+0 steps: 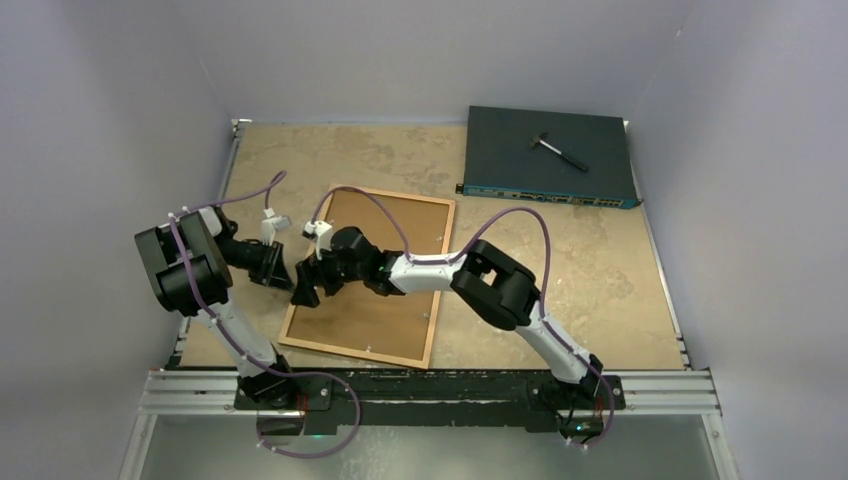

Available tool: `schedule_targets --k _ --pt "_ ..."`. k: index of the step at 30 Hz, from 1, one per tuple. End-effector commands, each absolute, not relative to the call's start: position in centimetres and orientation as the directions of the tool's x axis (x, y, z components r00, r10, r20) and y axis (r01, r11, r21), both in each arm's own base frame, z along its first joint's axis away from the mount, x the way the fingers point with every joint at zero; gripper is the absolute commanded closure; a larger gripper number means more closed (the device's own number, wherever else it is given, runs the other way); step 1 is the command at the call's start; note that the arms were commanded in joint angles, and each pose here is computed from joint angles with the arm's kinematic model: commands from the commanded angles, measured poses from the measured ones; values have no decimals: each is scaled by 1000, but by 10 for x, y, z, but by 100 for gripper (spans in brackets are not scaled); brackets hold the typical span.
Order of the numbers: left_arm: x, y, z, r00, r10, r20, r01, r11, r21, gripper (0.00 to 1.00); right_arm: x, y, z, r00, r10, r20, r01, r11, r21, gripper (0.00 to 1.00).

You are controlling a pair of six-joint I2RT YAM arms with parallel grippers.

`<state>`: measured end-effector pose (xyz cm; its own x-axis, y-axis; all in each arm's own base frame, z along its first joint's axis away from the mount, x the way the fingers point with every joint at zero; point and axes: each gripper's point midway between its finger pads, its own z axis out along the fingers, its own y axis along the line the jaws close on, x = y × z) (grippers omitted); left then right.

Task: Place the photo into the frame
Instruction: Install the photo frame at the center of the board.

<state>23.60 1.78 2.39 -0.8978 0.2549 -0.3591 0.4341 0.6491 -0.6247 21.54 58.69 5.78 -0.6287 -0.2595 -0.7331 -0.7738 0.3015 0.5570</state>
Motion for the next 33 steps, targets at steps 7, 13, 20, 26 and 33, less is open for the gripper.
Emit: schedule_targets --k 7,13,20,26,33 --pt "248 19 9 -852 320 -415 516 649 -559 84 237 590 50 -634 -237 -736 -766 322 556 10" --pt "249 21 11 -849 326 -415 519 656 -547 85 242 584 68 -607 -210 -767 -782 329 529 11" --pt "256 26 12 -852 318 -416 512 675 -532 87 229 560 102 -574 -177 -799 -806 291 515 10" --pt "258 26 13 -853 308 -421 507 679 -531 87 199 562 84 -596 -228 -770 -801 235 551 11" --pt "258 26 15 -853 309 -422 507 682 -526 88 193 575 78 -602 -246 -760 -798 203 567 12"
